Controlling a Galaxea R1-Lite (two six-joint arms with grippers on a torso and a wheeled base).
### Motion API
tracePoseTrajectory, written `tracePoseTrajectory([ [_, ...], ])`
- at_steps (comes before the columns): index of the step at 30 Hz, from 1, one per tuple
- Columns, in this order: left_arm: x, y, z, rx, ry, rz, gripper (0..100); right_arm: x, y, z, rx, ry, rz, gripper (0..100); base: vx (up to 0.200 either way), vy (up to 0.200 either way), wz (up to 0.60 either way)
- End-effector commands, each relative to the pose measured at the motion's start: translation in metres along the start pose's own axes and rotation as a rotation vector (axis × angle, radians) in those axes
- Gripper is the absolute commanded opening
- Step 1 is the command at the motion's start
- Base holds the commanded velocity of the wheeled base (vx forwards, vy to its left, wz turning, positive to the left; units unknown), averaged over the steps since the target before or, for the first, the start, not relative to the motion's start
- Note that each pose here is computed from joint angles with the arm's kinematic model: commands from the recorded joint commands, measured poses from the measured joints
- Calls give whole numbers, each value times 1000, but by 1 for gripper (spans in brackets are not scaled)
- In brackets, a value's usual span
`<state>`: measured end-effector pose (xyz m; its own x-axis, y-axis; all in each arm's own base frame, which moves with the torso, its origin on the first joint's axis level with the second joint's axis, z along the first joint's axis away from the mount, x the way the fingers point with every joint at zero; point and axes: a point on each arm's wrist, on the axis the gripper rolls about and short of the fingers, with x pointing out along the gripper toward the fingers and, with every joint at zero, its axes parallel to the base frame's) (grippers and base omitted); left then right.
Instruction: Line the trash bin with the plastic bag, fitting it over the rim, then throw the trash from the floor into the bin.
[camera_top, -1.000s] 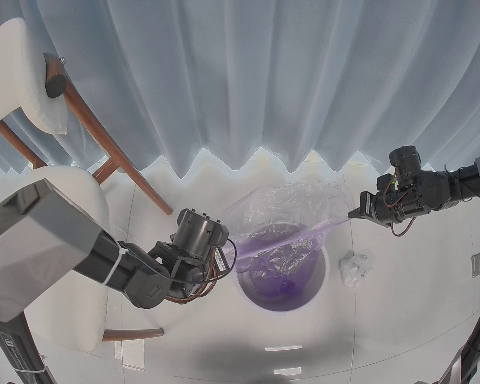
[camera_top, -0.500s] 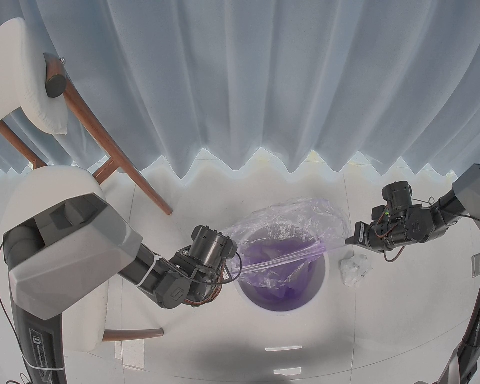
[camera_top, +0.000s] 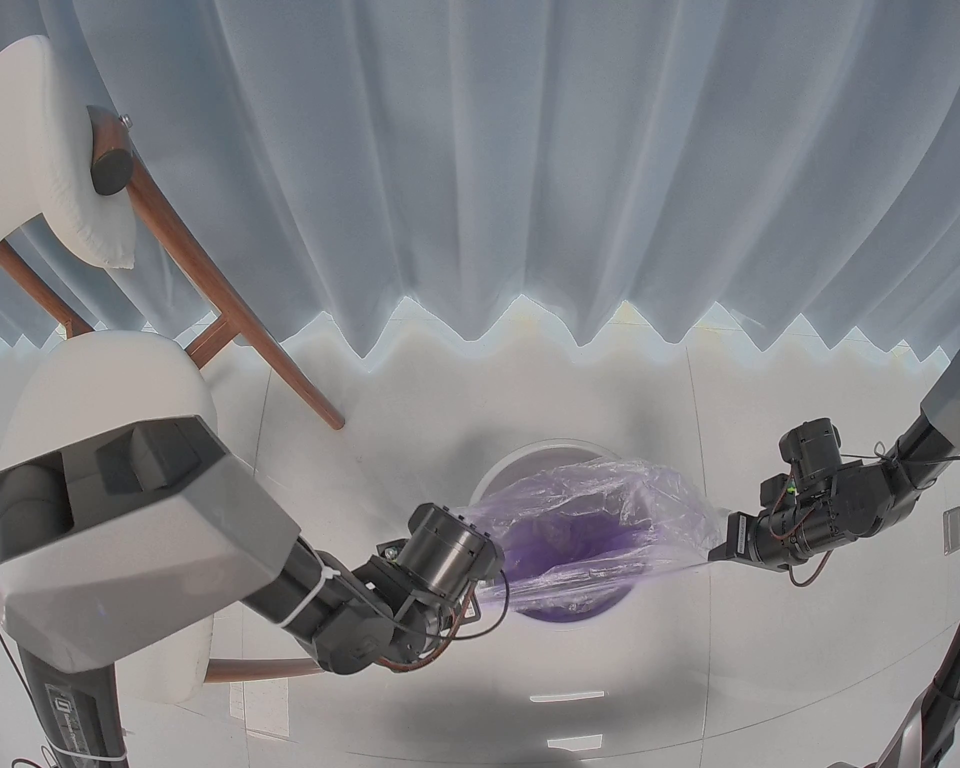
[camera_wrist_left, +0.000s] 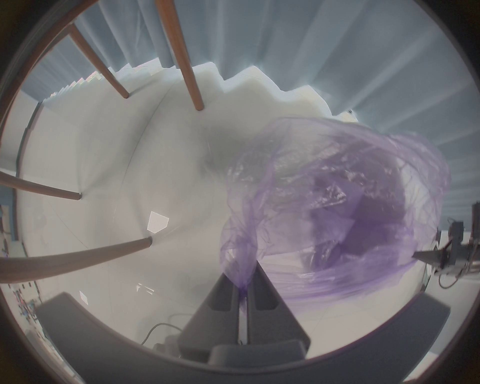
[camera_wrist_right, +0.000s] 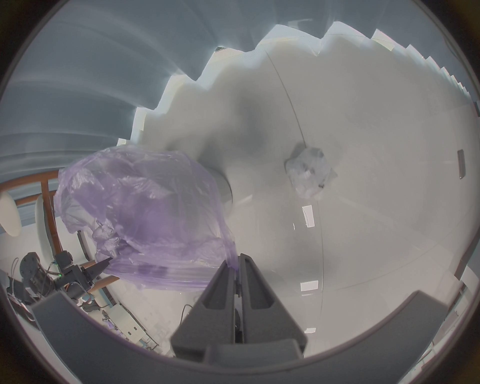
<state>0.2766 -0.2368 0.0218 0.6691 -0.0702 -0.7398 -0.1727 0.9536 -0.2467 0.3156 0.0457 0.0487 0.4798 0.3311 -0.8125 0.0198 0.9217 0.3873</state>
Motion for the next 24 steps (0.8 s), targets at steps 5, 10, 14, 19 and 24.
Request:
tracePoseTrajectory([
  [5,-24,-4,-36,104,52,-32,0,-9,10,-28,-39,61,15,0,0,0,0],
  [10,-5,8,-50,130,75,49,0,2,10,-35,-44,102,5,0,0,0,0],
  [14,1,16,-55,140,81,94,0,8,6,-37,-37,125,-7,0,0,0,0],
  [19,6,24,-63,156,97,124,0,13,2,-38,-27,140,-15,0,0,0,0],
  [24,25,21,-54,105,34,105,0,26,2,-26,-35,97,-52,0,0,0,0],
])
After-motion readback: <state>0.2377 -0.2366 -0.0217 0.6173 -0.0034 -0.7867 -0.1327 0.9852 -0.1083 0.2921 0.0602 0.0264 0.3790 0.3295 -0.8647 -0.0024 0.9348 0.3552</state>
